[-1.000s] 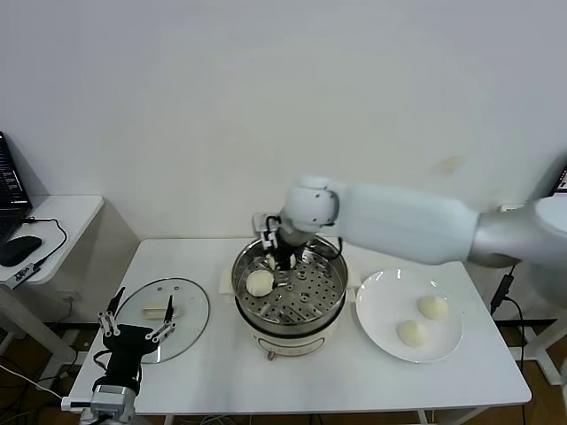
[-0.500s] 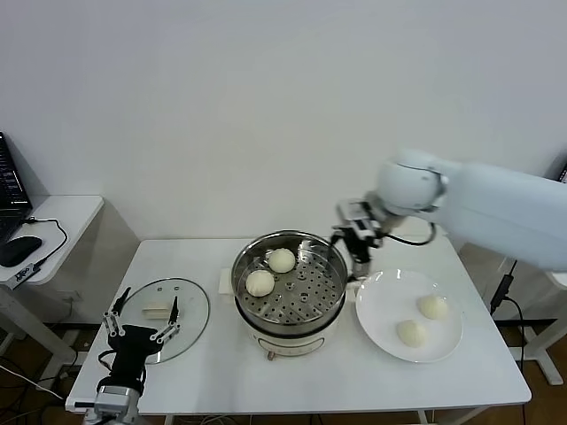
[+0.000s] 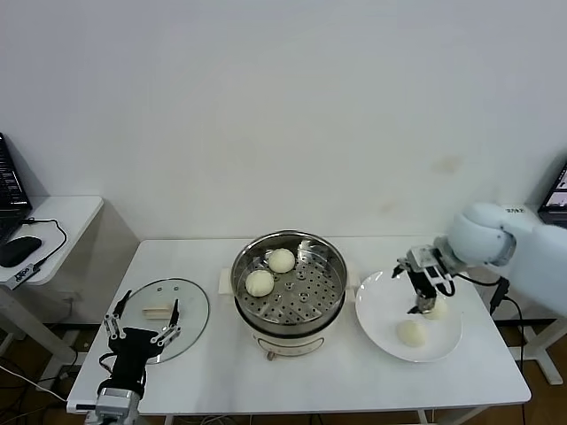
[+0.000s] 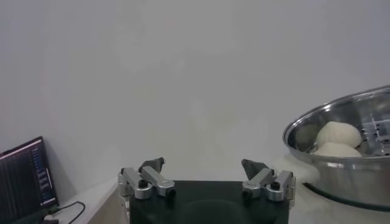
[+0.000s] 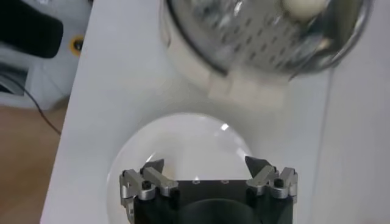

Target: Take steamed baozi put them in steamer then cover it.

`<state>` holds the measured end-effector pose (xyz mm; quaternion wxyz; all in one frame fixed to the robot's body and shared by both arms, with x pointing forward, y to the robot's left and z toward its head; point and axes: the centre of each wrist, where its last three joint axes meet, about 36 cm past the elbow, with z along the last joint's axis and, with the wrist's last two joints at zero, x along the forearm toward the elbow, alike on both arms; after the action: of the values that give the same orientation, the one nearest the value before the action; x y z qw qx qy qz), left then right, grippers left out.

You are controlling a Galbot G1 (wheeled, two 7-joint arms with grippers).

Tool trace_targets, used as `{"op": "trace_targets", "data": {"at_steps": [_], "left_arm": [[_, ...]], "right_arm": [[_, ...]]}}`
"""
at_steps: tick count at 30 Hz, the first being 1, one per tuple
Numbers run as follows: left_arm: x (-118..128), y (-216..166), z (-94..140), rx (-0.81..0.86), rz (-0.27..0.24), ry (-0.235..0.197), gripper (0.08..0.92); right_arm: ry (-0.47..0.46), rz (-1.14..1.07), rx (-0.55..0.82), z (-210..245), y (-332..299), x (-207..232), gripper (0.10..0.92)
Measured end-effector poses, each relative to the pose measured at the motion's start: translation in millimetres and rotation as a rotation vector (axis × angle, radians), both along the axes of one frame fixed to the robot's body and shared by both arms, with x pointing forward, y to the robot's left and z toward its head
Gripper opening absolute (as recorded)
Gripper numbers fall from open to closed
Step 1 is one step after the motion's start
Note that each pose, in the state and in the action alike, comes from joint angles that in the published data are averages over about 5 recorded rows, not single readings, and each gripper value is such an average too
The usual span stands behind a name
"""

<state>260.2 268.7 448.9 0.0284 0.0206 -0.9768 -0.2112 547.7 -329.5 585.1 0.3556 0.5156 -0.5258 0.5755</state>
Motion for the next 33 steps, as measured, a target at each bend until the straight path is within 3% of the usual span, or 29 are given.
{"op": "trace_targets", "data": {"at_steps": [13,25,33], "left_arm": [[-3,3,-4,0.003,0.015,0.016,0.823],[-3,4,-7,0.004,0.020,0.023,0.823],[-3,4,-8,0.004,0.023,0.025,0.823]], "right_arm": [[0.035,-0.067,-0.044,-77,-27,-9,0.823],[0.054,-0.117,-0.050,-120,-34,-5,0.822],[0.060,-0.140,-0.048,-132,-33,2,0.745]]}}
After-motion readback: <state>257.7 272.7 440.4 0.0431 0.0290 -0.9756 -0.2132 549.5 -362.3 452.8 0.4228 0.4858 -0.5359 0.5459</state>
